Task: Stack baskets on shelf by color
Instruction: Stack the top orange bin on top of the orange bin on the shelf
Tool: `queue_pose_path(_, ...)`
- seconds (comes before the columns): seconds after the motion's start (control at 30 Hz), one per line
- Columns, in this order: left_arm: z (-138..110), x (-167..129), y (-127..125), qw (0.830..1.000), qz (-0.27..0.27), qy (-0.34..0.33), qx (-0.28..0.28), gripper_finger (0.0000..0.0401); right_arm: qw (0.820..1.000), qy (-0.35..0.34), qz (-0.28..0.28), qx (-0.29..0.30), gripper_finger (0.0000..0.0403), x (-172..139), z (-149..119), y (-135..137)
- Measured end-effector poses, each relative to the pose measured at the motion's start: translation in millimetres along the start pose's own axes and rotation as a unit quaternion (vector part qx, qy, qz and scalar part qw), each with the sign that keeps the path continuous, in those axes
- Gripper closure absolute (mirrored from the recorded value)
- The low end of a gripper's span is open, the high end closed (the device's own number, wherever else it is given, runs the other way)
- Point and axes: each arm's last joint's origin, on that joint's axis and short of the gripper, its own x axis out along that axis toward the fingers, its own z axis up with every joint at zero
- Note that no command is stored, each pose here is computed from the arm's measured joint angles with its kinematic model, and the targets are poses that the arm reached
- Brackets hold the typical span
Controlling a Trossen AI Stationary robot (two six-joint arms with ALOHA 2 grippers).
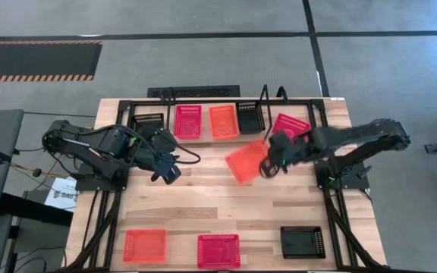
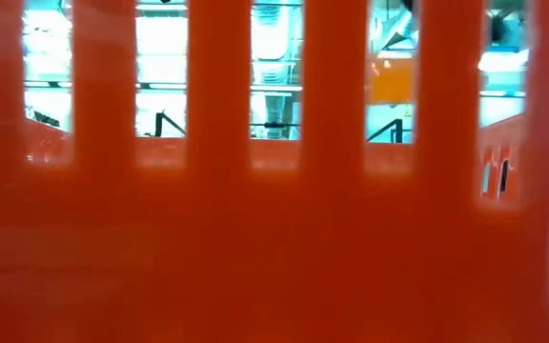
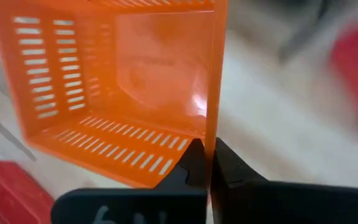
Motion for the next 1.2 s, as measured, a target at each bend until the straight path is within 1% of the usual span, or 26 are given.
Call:
queue_pose_path(0.13, 0, 0, 0, 1.0, 0.0, 0.0, 0.011, 0.0288, 0.994, -0.082, 0.036, -0.061, 0.04, -43, 46, -3)
queue_pose_path(0.23, 0, 0, 0, 1.0, -0.005, 0.005, 0.022, 0.0288, 0.987, -0.127, 0.03, -0.093, 0.0401, -62, 76, -11)
queue_pose_path(0.3, -1, 0, -1, 0.999, -0.013, 0.012, 0.031, 0.0288, 0.983, -0.143, 0.016, -0.111, 0.0401, -68, 96, -16)
queue_pose_path(0.4, -1, 0, -1, 0.999, -0.019, 0.017, 0.039, 0.0288, 0.979, -0.146, 0.016, -0.142, 0.0401, -66, 127, -19)
queue_pose_path(0.5, -1, 0, -1, 0.999, -0.019, 0.018, 0.041, 0.0288, 0.973, -0.122, 0.034, -0.192, 0.0401, -50, 159, -16)
queue_pose_path(0.57, -1, 0, -1, 0.999, -0.019, 0.018, 0.04, 0.0288, 0.965, -0.104, 0.066, -0.231, 0.0401, -37, 180, -15)
queue_pose_path(0.7, -1, 0, -1, 0.999, -0.019, 0.018, 0.033, 0.0288, 0.93, -0.075, 0.133, -0.335, 0.0401, -14, 216, -18)
queue_pose_path(0.77, -1, 0, -1, 0.999, -0.018, 0.018, 0.022, 0.0288, 0.915, -0.055, 0.152, -0.369, 0.0401, 0, 230, -23)
queue_pose_path(0.83, -1, 0, -1, 1.0, -0.017, 0.018, 0.008, 0.0288, 0.905, -0.029, 0.149, -0.396, 0.0401, 14, 240, -30)
queue_pose_path(0.93, -1, 0, -1, 1.0, -0.017, 0.018, -0.019, 0.0288, 0.899, -0.002, 0.131, -0.419, 0.0401, 40, 256, -45)
queue_pose_path(1.03, -1, 0, -1, 0.999, -0.016, 0.018, -0.039, 0.0288, 0.894, 0.02, 0.117, -0.433, 0.0401, 69, 266, -63)
queue_pose_path(1.13, -1, 0, -1, 0.998, -0.015, 0.017, -0.057, 0.0288, 0.888, 0.037, 0.106, -0.445, 0.0401, 95, 274, -74)
queue_pose_path(1.2, -1, 0, -1, 0.998, -0.014, 0.015, -0.066, 0.0288, 0.88, 0.046, 0.098, -0.462, 0.0401, 109, 277, -76)
